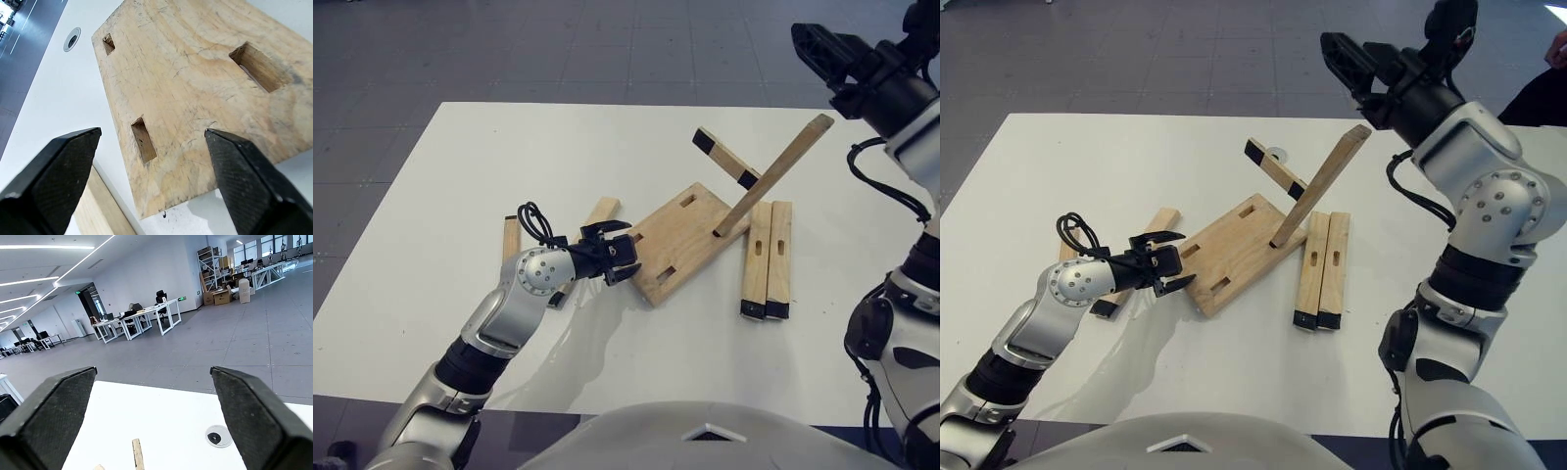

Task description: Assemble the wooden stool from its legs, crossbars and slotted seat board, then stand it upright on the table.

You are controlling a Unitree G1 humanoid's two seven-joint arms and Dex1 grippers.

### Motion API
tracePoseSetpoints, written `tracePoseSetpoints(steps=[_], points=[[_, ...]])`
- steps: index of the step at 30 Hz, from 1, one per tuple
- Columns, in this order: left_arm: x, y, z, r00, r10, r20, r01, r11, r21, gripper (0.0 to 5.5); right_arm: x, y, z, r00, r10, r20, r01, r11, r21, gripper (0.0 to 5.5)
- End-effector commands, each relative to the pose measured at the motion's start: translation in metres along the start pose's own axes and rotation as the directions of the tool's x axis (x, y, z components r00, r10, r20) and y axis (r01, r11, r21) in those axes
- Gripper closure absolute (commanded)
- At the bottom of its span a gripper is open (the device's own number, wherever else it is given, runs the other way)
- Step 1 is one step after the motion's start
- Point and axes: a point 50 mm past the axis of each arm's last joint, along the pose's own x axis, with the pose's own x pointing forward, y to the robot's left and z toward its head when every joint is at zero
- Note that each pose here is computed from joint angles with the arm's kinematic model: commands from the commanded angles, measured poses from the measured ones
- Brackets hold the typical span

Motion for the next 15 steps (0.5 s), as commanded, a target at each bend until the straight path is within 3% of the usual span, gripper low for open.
tracePoseSetpoints(steps=[1, 5, 7, 10, 12, 15], points=[[0.002, -0.011, -0.011, 0.997, -0.054, -0.049, 0.053, 0.998, -0.026, 1.56, 0.009, 0.012, 0.011, 0.999, 0.044, 0.020, -0.043, 0.998, -0.036, 1.21], [0.002, -0.011, -0.011, 0.997, -0.052, -0.050, 0.051, 0.998, -0.026, 1.56, 0.013, 0.024, 0.026, 0.995, 0.087, 0.049, -0.083, 0.993, -0.086, 1.21], [0.002, -0.011, -0.010, 0.997, -0.052, -0.049, 0.051, 0.998, -0.024, 1.56, 0.013, 0.032, 0.059, 0.976, 0.115, 0.187, -0.085, 0.983, -0.161, 1.21], [0.002, -0.011, -0.011, 0.997, -0.055, -0.050, 0.054, 0.998, -0.024, 1.56, 0.002, 0.051, 0.116, 0.869, 0.197, 0.453, -0.085, 0.963, -0.255, 1.21], [0.001, -0.011, -0.011, 0.997, -0.061, -0.049, 0.060, 0.998, -0.022, 1.56, -0.005, 0.058, 0.135, 0.815, 0.224, 0.534, -0.082, 0.957, -0.277, 1.21], [0.000, -0.012, -0.011, 0.996, -0.067, -0.051, 0.066, 0.998, -0.023, 1.56, 0.009, 0.042, 0.101, 0.891, 0.173, 0.420, -0.084, 0.971, -0.222, 1.21]])
